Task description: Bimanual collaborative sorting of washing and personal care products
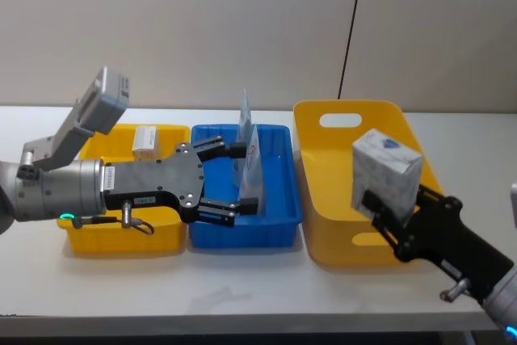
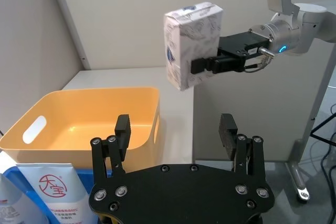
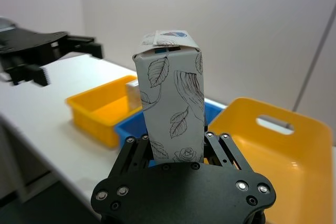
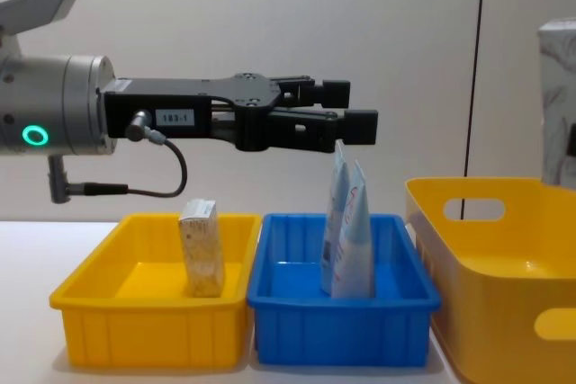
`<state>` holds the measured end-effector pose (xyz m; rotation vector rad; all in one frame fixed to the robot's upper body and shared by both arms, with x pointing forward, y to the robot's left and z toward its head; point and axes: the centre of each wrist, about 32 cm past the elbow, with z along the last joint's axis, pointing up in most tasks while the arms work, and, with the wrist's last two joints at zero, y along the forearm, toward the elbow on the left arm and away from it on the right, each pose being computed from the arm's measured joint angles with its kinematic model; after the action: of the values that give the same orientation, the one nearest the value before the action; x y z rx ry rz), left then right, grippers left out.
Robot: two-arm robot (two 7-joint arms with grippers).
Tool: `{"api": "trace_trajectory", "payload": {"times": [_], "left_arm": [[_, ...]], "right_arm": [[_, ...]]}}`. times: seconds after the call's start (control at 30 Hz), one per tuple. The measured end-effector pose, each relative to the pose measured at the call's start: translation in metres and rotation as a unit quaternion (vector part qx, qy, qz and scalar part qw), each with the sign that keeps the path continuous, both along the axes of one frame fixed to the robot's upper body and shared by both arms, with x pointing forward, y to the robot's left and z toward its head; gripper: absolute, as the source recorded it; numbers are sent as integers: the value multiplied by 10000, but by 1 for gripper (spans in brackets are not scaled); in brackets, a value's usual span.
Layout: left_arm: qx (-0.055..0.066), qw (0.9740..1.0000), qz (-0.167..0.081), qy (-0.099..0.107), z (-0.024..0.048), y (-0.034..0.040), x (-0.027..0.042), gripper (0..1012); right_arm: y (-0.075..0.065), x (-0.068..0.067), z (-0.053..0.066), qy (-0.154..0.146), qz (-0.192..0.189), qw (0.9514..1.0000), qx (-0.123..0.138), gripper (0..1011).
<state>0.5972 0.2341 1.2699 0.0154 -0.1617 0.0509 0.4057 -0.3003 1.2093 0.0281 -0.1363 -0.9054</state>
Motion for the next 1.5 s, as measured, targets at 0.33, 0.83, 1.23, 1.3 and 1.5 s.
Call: {"api": "trace_trajectory", "payload": {"times": [0.33,0.83,1.23,1.3,1.5], "left_arm": [[-12,9999,103,41,-8,-26,20,1001],[-19,9999,153,63,-12,-41,30,1001],[-20,9998,168,70,-13,-44,33,1001],[-21,9998,169,70,-13,-45,33,1001],[-23,9998,172,71,-13,-46,34,1001]], "right_arm": [[77,140,32,-226,-813,9964,35,362],[391,649,84,-266,-2042,9786,11,362],[659,1005,89,21,-2493,9684,-70,362],[694,1041,89,74,-2536,9672,-95,362],[747,1086,68,211,-2636,9643,-160,362]]}}
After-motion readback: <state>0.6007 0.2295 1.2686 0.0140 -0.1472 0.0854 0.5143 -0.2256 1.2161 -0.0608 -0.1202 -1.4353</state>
